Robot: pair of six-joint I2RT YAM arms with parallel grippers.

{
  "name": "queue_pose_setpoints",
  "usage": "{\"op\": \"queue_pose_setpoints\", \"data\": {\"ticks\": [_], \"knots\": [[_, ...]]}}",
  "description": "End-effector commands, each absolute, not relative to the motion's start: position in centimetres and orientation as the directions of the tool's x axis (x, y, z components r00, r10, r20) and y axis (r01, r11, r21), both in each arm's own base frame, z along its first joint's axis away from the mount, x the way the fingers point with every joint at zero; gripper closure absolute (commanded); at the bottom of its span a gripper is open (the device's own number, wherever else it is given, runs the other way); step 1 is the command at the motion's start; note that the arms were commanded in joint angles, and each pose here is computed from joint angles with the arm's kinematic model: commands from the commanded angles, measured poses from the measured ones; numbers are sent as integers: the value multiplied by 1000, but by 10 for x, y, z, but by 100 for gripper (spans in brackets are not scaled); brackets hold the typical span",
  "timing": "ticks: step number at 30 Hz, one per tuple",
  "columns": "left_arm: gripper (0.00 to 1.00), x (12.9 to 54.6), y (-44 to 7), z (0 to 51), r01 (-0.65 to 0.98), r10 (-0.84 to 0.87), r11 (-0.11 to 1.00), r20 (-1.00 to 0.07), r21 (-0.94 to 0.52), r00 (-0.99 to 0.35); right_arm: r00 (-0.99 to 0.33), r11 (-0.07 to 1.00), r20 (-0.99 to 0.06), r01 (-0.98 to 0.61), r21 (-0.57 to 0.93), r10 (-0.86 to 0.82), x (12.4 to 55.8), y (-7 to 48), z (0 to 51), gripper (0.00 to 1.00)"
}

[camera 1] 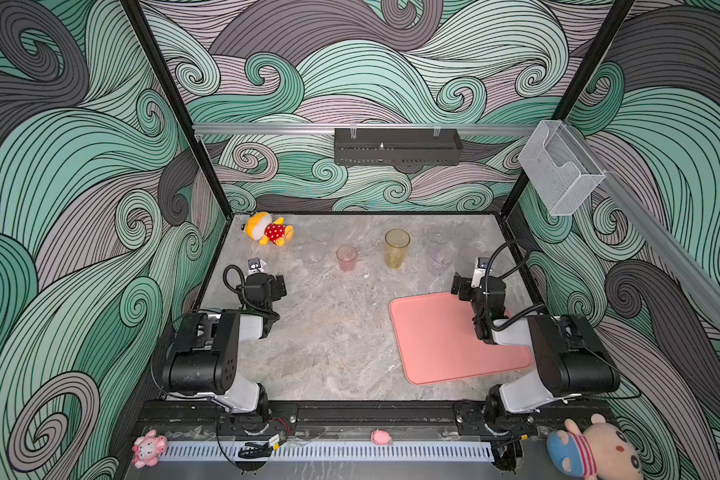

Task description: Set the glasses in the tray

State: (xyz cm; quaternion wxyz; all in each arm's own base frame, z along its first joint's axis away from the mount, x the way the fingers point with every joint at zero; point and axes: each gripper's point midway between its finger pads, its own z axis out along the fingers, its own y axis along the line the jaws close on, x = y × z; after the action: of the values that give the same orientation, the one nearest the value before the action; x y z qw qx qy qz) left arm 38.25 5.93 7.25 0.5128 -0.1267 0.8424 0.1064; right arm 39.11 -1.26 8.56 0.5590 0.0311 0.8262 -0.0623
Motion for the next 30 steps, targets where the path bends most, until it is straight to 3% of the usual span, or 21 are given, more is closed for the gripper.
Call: {"op": "queue_pose_setpoints", "data": {"ticks": [1,18,23,30], "knots": [[1,390,59,86,-330,-106,943,-906,39,-410,-348,991,-937,116,-72,-27,395,-11,94,1],[1,390,59,87,-330,-106,943,-906,38,-409,-349,990,-937,116,-74,-29,395,-11,94,1],[1,390,59,86,-330,-106,943,-906,39,-410,-349,997,-934,1,-79,-74,396,8,93,1],[1,390,59,87,-332,-106,942,-907,39,-408,-349,997,-934,-6,-79,-76,396,9,93,1]]}}
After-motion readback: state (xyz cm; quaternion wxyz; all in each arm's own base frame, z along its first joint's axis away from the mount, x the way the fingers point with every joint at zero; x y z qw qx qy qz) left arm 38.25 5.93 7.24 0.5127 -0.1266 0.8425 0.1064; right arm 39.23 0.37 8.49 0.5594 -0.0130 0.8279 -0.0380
